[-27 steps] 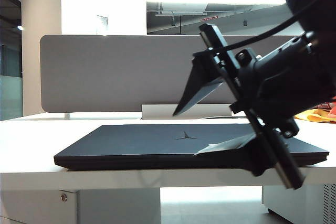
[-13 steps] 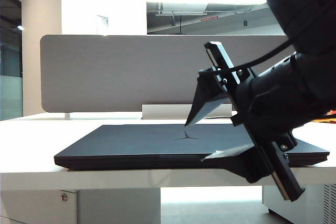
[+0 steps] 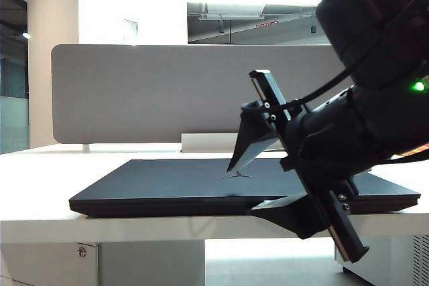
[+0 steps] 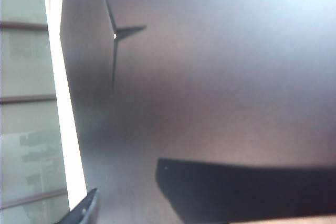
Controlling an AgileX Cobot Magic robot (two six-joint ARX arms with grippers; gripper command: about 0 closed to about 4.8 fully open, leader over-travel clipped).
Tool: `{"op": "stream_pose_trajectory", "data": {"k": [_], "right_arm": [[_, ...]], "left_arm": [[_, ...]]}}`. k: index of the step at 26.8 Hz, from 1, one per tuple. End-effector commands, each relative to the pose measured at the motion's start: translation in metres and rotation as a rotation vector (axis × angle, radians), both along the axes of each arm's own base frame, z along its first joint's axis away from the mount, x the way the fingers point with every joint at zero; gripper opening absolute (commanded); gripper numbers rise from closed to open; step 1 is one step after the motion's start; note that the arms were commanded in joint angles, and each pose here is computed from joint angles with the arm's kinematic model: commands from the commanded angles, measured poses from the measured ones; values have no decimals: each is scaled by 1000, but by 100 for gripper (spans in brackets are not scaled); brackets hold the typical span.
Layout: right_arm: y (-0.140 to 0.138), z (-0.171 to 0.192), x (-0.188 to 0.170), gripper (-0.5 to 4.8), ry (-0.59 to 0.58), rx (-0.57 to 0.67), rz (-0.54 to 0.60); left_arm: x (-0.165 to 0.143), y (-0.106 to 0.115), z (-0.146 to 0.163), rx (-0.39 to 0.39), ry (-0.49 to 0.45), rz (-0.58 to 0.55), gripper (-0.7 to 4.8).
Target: Open the lid of the laptop and use the keypad to enter the password "123".
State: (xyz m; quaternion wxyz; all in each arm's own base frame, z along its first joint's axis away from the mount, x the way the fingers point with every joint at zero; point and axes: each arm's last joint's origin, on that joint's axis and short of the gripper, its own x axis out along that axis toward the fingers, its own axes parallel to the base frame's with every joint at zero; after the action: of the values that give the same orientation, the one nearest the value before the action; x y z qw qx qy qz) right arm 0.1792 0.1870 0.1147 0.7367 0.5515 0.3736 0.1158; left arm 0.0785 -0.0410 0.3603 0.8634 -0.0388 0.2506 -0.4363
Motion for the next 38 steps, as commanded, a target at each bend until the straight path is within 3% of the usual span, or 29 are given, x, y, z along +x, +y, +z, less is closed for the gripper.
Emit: {"op": "stream_pose_trajectory", "data": {"k": [1, 2, 10, 21, 29, 35, 38], "right_arm": [[5, 13, 4, 136, -96, 75, 7], [6, 17, 5, 76, -142, 84, 17], [7, 25, 6, 11, -242, 81, 39], [-11, 60, 22, 8, -430, 48, 40], [-3, 116, 65, 8, -576, 24, 92], [-21, 167, 108, 8, -629, -58, 37], [-28, 180, 116, 8, -641, -64, 68]], "left_arm": [[1, 0, 1, 7, -15, 7, -6], [1, 0, 1, 16, -15, 21, -6], [2, 0, -1, 28, -1, 16, -6], [1, 0, -2, 36, 9, 12, -6], [0, 1, -3, 40, 24, 12, -6], [0, 1, -3, 41, 23, 12, -6], [0, 1, -3, 39, 18, 13, -6]]}}
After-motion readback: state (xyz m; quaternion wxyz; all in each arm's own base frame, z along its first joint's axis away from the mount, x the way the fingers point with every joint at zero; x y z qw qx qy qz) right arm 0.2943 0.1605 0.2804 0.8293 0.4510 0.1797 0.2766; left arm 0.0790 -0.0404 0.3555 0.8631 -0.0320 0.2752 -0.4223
